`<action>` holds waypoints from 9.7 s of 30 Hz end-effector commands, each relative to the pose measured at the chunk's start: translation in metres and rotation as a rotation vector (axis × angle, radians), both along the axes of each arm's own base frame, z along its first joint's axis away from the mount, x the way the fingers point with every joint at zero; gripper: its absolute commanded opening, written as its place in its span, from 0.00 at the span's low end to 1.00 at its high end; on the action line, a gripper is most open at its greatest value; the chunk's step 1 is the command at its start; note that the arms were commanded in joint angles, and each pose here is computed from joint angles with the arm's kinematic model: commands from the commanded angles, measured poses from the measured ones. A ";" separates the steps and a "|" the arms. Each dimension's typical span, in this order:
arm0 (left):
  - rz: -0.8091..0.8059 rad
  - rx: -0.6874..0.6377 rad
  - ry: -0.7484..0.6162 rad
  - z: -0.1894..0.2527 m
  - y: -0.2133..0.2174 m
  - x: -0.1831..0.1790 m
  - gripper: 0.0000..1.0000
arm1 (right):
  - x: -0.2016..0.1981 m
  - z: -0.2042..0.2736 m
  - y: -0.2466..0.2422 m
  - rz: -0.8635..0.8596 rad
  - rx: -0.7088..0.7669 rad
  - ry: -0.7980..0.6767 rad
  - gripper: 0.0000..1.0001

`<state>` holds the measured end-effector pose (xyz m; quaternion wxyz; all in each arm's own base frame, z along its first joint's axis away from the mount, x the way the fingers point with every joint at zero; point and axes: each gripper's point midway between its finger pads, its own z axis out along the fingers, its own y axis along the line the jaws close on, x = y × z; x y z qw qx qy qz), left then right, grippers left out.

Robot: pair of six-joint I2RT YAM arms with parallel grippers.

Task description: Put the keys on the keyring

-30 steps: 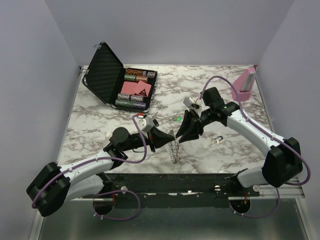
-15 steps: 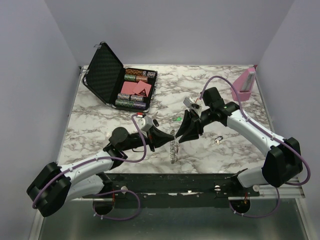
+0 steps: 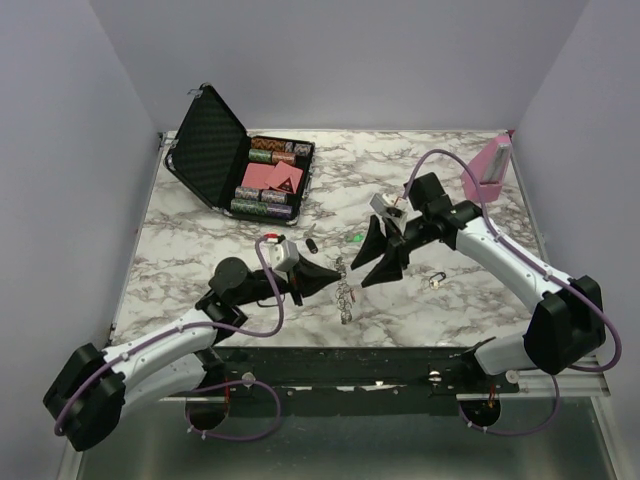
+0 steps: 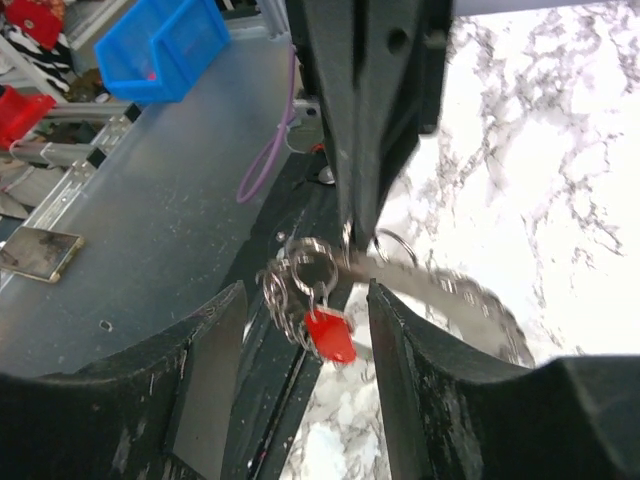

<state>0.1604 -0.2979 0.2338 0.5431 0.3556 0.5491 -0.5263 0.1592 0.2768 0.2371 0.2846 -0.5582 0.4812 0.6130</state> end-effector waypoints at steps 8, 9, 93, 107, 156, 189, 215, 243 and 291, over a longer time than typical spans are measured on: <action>0.017 0.226 -0.466 0.024 0.038 -0.017 0.00 | 0.040 -0.012 -0.035 -0.171 -0.069 -0.182 0.74; 0.011 0.230 -0.482 0.026 0.040 -0.020 0.00 | 0.038 -0.015 -0.036 -0.167 -0.071 -0.181 0.75; 0.023 0.176 -0.650 0.033 0.073 -0.056 0.00 | 0.083 -0.204 -0.224 -0.609 -0.680 -0.475 0.41; 0.021 0.172 -0.654 0.034 0.073 -0.057 0.00 | 0.080 -0.196 -0.228 -0.640 -0.618 -0.419 0.43; 0.016 0.183 -0.642 0.029 0.071 -0.056 0.00 | 0.096 -0.216 -0.218 -0.596 -0.647 -0.395 0.29; 0.012 0.178 -0.648 0.031 0.072 -0.057 0.00 | 0.096 -0.215 -0.220 -0.608 -0.662 -0.386 0.24; 0.010 0.177 -0.648 0.031 0.072 -0.058 0.00 | 0.095 -0.211 -0.224 -0.619 -0.678 -0.398 0.26; 0.007 0.178 -0.647 0.031 0.071 -0.058 0.00 | 0.092 -0.212 -0.222 -0.603 -0.645 -0.381 0.23; 0.005 0.179 -0.645 0.030 0.071 -0.058 0.00 | 0.095 -0.205 -0.220 -0.620 -0.625 -0.388 0.19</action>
